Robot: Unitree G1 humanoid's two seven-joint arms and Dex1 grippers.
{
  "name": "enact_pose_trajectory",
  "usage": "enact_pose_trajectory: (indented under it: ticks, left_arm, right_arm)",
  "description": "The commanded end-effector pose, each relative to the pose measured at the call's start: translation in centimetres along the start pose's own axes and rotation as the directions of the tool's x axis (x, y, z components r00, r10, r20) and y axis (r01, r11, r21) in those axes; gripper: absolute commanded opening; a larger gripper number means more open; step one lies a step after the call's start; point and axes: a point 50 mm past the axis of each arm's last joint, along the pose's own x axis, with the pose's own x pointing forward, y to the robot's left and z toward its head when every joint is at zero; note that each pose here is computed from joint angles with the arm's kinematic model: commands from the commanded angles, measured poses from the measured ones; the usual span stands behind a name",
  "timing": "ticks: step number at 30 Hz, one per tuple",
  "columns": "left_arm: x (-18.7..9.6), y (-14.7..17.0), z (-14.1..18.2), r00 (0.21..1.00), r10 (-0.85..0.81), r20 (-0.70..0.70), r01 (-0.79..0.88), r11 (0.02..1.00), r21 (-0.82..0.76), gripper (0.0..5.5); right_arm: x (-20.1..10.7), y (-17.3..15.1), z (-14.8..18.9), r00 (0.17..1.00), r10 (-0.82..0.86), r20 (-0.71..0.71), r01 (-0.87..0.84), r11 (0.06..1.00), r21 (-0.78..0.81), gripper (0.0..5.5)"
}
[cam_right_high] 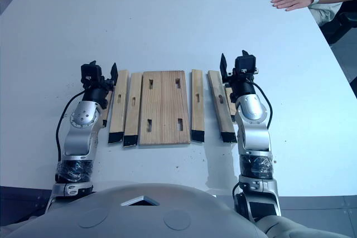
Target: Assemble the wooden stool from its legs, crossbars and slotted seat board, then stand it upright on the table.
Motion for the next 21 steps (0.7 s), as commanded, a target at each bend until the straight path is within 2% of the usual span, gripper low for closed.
enact_pose_trajectory:
  ticks: [1,10,12,21]
  left_arm:
    - [0.0,0.6,0.1,1.000,-0.005,-0.012,0.005,1.000,0.013,3.30]
    - [0.1,0.4,0.3,1.000,-0.013,-0.021,0.014,1.000,0.018,3.30]
    - [0.2,0.5,0.2,0.999,-0.008,-0.046,0.006,0.999,-0.040,3.30]
    - [0.0,0.4,0.1,0.999,-0.012,-0.044,0.013,1.000,0.012,3.30]
  right_arm:
    - [-0.2,0.1,-0.1,1.000,-0.004,-0.003,0.004,1.000,-0.004,3.17]
    - [-0.6,-0.1,-0.4,1.000,-0.026,-0.014,0.026,1.000,-0.015,3.17]
    - [-0.5,-0.4,-0.5,0.999,-0.035,-0.014,0.034,0.999,-0.021,3.17]
    - [-0.3,-0.2,-0.4,1.000,-0.018,-0.010,0.018,0.999,-0.036,3.17]
